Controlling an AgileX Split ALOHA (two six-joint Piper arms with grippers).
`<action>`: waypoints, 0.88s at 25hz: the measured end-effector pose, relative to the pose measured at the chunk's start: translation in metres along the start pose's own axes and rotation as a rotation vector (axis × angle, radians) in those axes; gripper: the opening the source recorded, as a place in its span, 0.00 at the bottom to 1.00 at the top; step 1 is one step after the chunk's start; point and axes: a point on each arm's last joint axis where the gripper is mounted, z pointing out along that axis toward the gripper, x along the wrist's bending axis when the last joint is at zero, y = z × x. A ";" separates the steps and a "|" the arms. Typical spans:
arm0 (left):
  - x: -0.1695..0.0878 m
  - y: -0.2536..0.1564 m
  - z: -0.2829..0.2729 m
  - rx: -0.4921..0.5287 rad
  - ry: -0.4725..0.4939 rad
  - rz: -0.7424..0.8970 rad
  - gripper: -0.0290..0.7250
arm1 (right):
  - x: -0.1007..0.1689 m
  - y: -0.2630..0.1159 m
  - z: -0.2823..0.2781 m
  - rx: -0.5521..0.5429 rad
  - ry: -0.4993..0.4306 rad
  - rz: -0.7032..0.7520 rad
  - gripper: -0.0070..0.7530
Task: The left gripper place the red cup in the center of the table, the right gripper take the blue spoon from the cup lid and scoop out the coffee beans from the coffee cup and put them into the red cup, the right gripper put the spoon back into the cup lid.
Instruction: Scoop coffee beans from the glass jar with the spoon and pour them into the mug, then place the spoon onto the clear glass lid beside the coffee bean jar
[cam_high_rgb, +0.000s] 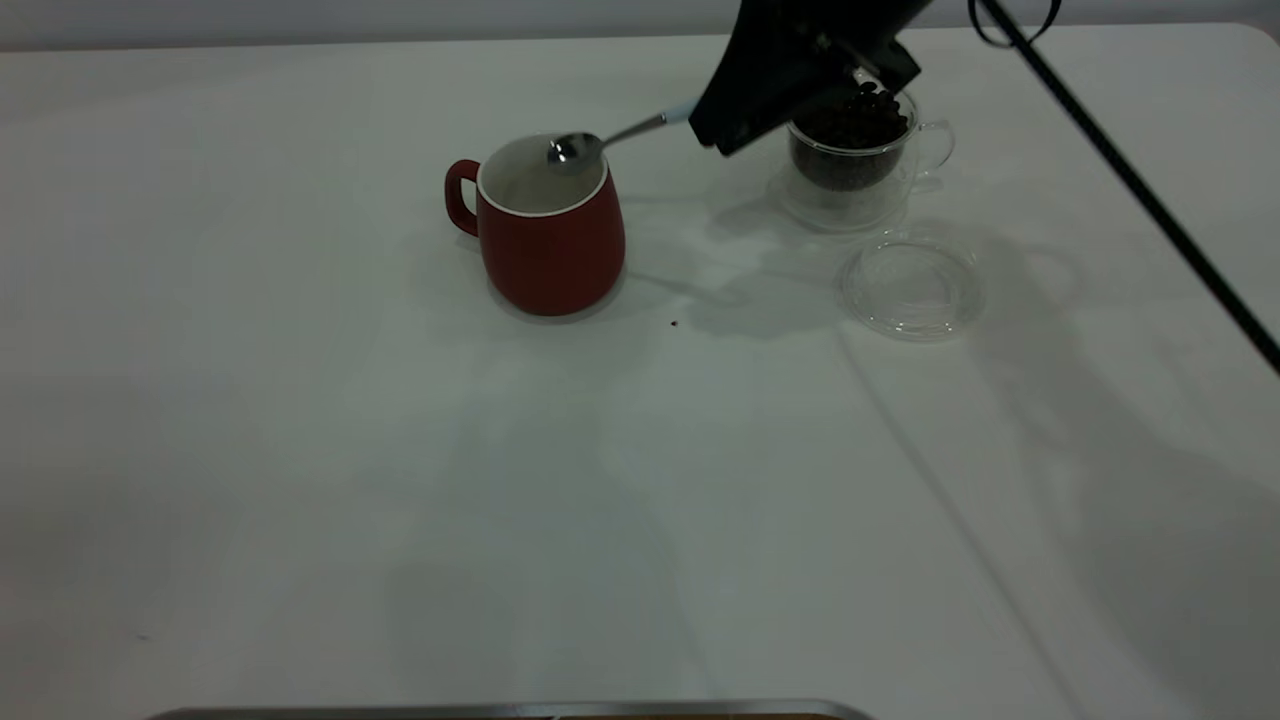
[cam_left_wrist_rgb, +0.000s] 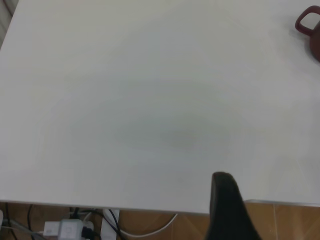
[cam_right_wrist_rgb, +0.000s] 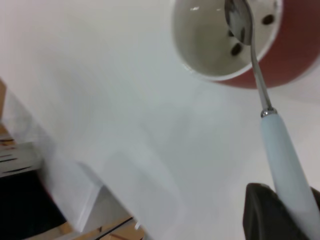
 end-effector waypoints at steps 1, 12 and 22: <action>0.000 0.000 0.000 0.000 0.000 0.000 0.70 | 0.004 0.001 -0.006 0.001 0.009 0.004 0.14; 0.000 0.000 0.000 0.000 0.000 -0.001 0.70 | 0.016 -0.017 -0.104 -0.093 0.005 0.124 0.14; 0.000 0.000 0.000 0.000 0.000 -0.001 0.70 | -0.005 -0.118 -0.118 -0.234 -0.111 0.381 0.14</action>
